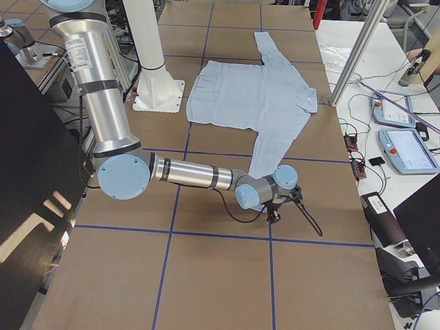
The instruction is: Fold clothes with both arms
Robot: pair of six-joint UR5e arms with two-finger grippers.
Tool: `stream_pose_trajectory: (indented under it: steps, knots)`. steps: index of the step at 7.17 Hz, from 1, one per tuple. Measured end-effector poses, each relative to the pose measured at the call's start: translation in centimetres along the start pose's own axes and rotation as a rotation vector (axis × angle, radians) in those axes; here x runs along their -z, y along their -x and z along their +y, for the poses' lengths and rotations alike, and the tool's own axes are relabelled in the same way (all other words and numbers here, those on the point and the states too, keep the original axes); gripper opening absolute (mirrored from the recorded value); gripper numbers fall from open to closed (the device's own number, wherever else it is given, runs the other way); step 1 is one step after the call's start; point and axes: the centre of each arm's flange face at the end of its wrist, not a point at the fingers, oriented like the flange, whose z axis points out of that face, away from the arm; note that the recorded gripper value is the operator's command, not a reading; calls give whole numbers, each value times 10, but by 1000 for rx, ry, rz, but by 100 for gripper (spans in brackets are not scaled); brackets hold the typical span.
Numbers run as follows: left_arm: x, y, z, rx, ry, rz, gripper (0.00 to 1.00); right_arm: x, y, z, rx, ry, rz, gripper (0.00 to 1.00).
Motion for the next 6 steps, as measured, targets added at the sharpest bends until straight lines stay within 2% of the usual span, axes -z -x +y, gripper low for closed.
stream_pose_trajectory:
  steps: [1, 2, 4, 6]
  knots:
    - [0, 0, 0, 0, 1, 0, 100, -1, 1, -1, 2, 1, 4, 8]
    - [-1, 0, 0, 1, 1, 0, 100, -1, 1, -1, 2, 1, 6, 0]
    - [0, 1, 1, 1, 1, -1, 100, 0, 2, -1, 1, 0, 3, 0]
    - [0, 1, 1, 1, -1, -2, 100, 10, 14, -6, 1, -14, -37, 0]
